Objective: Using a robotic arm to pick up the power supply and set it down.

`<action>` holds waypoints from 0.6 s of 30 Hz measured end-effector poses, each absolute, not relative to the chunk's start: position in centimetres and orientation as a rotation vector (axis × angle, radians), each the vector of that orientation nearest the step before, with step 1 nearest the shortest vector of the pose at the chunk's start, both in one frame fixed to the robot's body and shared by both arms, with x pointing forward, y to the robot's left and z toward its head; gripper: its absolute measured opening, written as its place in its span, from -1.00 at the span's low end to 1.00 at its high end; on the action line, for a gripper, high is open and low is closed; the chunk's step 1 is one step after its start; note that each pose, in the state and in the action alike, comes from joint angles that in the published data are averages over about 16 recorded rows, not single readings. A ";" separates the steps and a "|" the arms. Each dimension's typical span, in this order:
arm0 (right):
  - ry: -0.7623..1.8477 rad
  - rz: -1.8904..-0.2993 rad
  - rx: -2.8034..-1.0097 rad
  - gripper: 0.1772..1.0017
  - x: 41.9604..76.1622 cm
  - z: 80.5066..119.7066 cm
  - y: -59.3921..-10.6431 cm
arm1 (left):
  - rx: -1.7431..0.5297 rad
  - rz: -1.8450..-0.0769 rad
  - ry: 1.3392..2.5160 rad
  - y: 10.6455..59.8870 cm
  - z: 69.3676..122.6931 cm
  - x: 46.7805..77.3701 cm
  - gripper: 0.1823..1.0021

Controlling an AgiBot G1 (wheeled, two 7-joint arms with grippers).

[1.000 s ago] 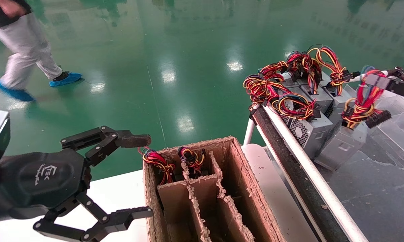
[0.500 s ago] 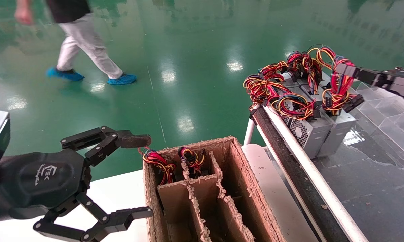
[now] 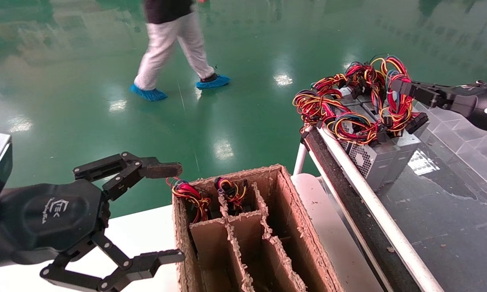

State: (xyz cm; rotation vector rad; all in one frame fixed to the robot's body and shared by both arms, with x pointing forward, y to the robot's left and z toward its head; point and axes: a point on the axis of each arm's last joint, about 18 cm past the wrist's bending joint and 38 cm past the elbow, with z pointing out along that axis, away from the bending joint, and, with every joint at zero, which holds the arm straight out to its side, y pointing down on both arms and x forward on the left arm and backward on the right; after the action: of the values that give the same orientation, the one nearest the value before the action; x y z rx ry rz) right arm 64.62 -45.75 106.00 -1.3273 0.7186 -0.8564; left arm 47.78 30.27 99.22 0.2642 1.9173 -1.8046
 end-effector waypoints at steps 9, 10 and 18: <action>0.695 -0.855 -1.336 -0.82 64.2 106.0 -45.7 | 0.264 -1.805 1.917 30.3 99.2 47.8 1.00; 0.693 -0.854 -1.336 -0.81 64.2 106.0 -45.7 | 0.264 -1.805 1.917 30.3 99.2 47.8 1.00; 0.688 -0.854 -1.332 -0.62 63.7 106.1 -46.2 | 0.264 -1.805 1.917 30.3 99.2 47.8 1.00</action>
State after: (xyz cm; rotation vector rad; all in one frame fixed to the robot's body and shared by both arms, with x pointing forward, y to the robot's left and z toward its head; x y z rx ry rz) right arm 63.69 -46.16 106.09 -1.3324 0.6878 -0.8536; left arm 47.78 30.27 99.22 0.2642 1.9173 -1.8046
